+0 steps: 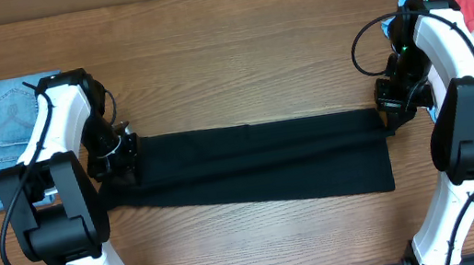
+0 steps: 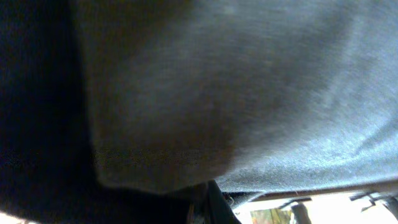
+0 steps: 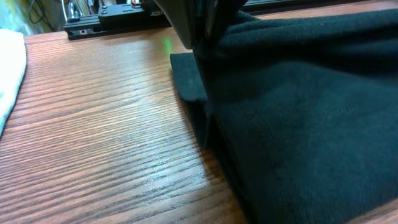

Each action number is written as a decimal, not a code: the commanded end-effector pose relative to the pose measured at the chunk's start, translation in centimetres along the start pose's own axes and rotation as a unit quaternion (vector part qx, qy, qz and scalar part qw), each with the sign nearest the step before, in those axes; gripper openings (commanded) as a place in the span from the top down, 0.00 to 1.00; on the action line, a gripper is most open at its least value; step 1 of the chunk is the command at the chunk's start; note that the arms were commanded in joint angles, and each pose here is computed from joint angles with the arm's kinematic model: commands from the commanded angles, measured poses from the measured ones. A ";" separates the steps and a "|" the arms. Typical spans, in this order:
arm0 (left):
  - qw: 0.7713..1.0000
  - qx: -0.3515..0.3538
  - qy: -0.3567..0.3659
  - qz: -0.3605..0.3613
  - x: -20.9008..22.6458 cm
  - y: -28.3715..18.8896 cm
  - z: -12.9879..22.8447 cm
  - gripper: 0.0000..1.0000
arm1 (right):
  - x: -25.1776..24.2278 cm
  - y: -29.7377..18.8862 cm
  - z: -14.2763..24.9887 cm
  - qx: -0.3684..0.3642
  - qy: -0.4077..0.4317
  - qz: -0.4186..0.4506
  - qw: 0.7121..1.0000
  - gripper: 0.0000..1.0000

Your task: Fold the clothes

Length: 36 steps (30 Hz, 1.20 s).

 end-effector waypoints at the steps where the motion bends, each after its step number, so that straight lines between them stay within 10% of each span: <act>1: 0.998 0.006 -0.036 -0.056 1.7 -0.1 0.5 0.89 | -0.3 -0.3 0.3 -0.007 0.001 0.008 1.000 0.93; 9: 0.998 0.015 -0.036 -0.056 1.7 -0.1 0.9 0.73 | -0.6 -0.3 0.9 0.007 0.002 0.017 1.000 0.87; 26: 0.999 0.002 -0.029 -0.042 1.3 -0.1 0.3 0.79 | -1.4 4.7 1.4 0.037 0.009 0.040 0.998 0.76; 36: 0.973 -0.225 0.028 0.034 -2.7 -8.7 -2.0 0.78 | -0.6 4.8 0.3 0.014 0.001 0.017 1.000 0.76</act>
Point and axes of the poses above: each gripper's point midway between its finger pads, its own y axis out along the fingers, its own x axis along the line the jaws close on, z = x × y, the point moved 2 cm from there along -y, back along the fingers, and after that the axes turned 8 degrees about y, right-handed, at the moved point
